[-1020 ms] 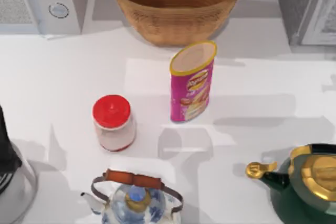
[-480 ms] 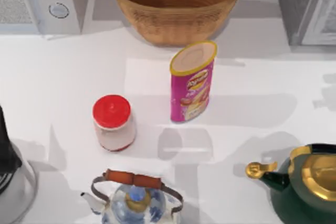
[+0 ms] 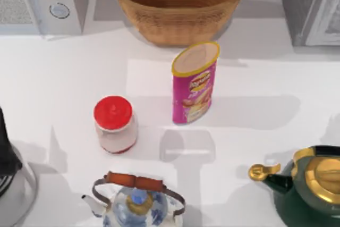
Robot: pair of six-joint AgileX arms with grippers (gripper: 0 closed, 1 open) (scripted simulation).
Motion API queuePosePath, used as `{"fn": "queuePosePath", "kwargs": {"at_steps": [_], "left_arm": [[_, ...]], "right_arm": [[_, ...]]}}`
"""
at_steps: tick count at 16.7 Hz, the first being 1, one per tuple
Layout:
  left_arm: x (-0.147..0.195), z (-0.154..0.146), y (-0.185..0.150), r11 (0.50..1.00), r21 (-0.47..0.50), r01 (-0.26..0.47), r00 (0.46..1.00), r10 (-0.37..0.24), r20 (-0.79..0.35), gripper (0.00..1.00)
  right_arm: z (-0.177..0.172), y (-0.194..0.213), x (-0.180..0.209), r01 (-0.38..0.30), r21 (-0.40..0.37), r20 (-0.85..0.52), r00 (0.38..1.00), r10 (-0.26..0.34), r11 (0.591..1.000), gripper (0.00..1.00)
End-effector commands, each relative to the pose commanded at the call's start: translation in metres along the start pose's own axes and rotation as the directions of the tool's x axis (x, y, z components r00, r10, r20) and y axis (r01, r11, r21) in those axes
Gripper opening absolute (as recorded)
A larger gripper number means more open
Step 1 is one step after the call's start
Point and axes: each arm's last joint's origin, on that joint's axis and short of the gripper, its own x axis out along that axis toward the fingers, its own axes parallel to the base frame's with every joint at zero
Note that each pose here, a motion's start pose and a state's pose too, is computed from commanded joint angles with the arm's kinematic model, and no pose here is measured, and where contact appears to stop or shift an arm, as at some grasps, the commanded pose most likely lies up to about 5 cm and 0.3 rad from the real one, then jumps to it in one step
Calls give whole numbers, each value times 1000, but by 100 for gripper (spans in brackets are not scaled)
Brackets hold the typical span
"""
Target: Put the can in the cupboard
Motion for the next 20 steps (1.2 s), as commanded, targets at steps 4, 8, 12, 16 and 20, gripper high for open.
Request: {"fn": "queuePosePath", "kwargs": {"at_steps": [4,8,12,16,20], "left_arm": [[0,0,0,1000,0,0,1000,0,0,100],[0,0,0,1000,0,0,1000,0,0,100],[0,0,0,1000,0,0,1000,0,0,100],[0,0,0,1000,0,0,1000,0,0,100],[0,0,0,1000,0,0,1000,0,0,100]], "right_arm": [[-37,6,-9,23,48,115,993,-28,999,0],[-49,8,-9,33,78,149,988,-44,996,0],[-49,8,-9,33,78,144,989,-45,996,0],[-33,7,-12,37,93,153,987,-51,995,0],[26,4,-21,42,108,178,982,-61,993,0]]}}
